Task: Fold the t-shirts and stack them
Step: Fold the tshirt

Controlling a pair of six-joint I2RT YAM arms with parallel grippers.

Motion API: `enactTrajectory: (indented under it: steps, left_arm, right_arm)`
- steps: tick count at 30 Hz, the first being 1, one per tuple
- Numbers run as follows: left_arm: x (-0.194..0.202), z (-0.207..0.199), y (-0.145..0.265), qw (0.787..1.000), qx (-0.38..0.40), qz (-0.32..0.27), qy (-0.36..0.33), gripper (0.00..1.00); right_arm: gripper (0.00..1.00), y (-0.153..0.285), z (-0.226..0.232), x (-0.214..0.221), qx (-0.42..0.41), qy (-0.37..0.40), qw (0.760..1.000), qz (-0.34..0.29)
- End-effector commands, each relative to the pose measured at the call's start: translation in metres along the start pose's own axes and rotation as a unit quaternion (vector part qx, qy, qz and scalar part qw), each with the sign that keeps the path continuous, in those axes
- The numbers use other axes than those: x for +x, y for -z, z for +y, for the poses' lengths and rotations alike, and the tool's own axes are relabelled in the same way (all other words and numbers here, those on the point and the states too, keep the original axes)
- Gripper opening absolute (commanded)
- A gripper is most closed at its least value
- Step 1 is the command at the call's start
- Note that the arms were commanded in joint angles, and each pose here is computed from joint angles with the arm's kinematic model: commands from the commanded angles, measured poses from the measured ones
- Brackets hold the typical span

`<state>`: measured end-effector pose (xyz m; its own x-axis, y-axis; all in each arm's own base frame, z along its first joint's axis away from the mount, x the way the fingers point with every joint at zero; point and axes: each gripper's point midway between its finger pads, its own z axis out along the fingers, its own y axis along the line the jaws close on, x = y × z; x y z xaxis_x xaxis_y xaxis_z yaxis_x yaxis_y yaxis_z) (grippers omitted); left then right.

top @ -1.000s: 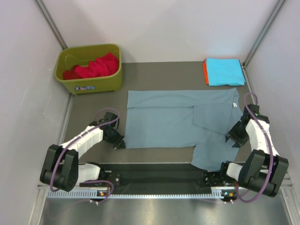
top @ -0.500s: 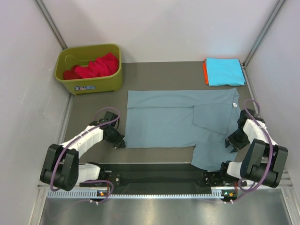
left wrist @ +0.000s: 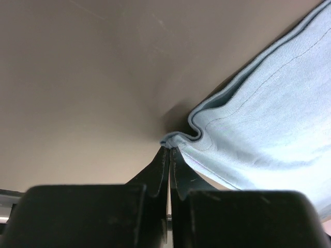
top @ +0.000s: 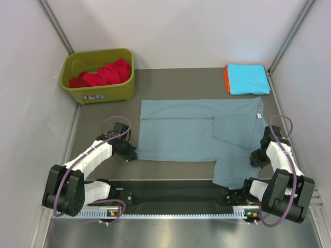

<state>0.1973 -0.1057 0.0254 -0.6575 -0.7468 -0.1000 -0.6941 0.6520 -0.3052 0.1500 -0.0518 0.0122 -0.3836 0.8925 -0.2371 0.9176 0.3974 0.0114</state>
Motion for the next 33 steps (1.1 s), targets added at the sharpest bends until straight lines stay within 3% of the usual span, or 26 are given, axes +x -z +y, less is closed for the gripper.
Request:
enactTrajectory:
  steps: [1, 4, 9, 18, 33]
  left_arm:
    - [-0.008, 0.000, 0.001, 1.000, 0.002, -0.021, 0.009, 0.00]
    - [-0.006, 0.000, 0.000, 1.000, 0.003, -0.017, 0.010, 0.00]
    - [-0.006, -0.002, 0.002, 1.000, 0.008, -0.014, -0.012, 0.00]
    - [-0.015, 0.000, 0.012, 0.998, -0.011, -0.031, -0.044, 0.00]
    - [-0.034, -0.060, 0.040, 0.991, 0.085, -0.056, -0.085, 0.00]
  right_arm:
    - [0.07, -0.003, -0.002, -0.023, 0.007, -0.005, 0.998, -0.064]
    - [0.01, 0.005, -0.001, -0.025, 0.003, 0.019, 0.998, -0.064]
    - [0.00, 0.022, 0.002, -0.025, -0.013, 0.050, 0.997, -0.057]
    - [0.00, 0.058, 0.028, -0.056, -0.059, 0.084, 0.988, -0.119]
    - [0.00, 0.078, 0.096, -0.096, -0.123, 0.191, 0.963, -0.148]
